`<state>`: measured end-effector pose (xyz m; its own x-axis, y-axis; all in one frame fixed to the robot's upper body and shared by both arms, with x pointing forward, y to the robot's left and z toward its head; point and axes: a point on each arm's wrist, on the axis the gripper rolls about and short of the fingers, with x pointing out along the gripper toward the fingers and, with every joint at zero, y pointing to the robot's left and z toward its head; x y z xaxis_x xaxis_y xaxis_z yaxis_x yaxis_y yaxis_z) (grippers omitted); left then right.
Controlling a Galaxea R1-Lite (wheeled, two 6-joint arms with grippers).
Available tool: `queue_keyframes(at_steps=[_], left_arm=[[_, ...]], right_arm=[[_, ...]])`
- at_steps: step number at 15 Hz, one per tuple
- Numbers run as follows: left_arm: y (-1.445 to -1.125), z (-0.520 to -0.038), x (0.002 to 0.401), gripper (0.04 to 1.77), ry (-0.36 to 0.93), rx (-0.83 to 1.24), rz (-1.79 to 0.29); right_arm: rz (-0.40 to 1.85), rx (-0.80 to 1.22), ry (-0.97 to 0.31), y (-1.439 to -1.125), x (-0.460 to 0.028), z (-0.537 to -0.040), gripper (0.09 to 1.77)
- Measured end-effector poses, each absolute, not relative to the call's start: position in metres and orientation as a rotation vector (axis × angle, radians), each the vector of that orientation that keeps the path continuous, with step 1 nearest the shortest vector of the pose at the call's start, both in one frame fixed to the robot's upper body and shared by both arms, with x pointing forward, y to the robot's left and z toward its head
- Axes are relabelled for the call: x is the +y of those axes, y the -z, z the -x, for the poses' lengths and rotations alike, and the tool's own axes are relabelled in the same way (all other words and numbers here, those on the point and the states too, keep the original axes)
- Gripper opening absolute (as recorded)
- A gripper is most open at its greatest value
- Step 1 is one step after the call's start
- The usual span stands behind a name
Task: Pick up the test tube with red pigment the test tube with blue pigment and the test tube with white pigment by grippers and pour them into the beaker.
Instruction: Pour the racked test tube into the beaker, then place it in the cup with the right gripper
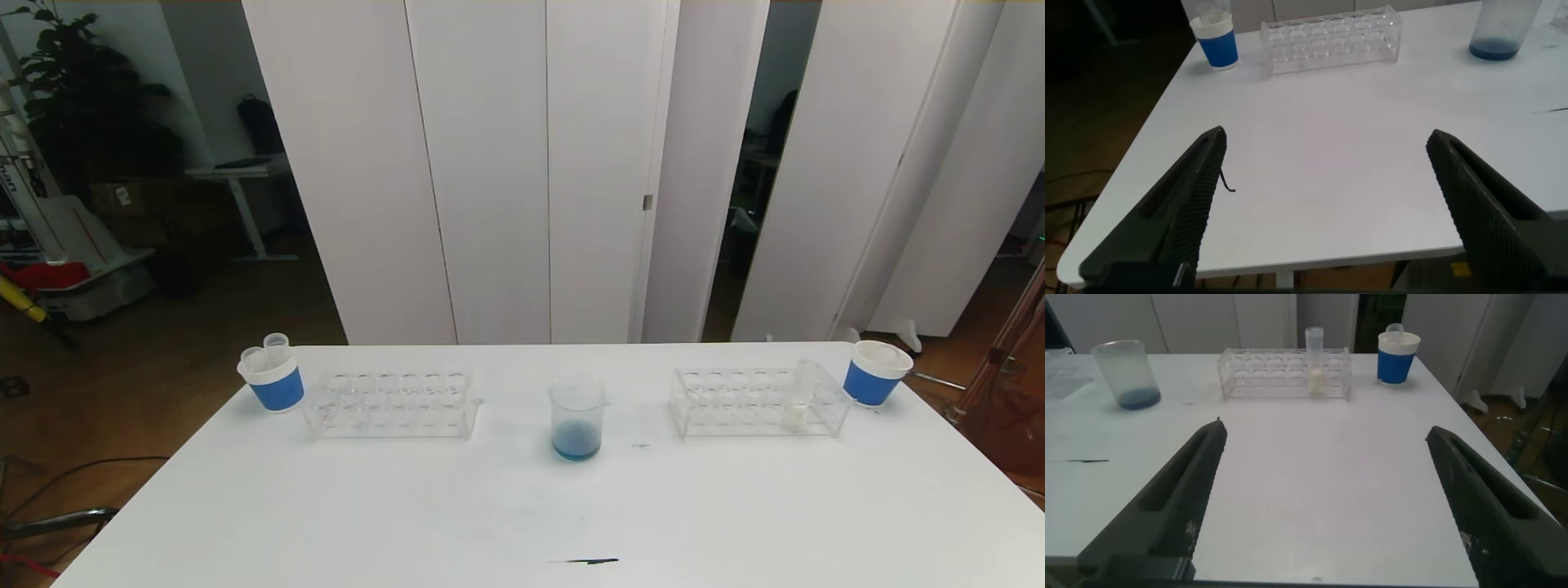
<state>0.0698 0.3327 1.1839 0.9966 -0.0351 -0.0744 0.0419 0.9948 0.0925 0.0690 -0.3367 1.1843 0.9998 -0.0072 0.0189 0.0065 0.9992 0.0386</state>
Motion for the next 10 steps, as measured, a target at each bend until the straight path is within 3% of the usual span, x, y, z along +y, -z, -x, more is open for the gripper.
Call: queue_keyframes(at_steps=[10], left_arm=[[-1.1829,-0.0689,0.3331,1.75,0.02,-0.002,-0.024]], right_arm=[[-0.039,-0.019,0.006,-1.1843,-0.3367,-0.069,1.75]])
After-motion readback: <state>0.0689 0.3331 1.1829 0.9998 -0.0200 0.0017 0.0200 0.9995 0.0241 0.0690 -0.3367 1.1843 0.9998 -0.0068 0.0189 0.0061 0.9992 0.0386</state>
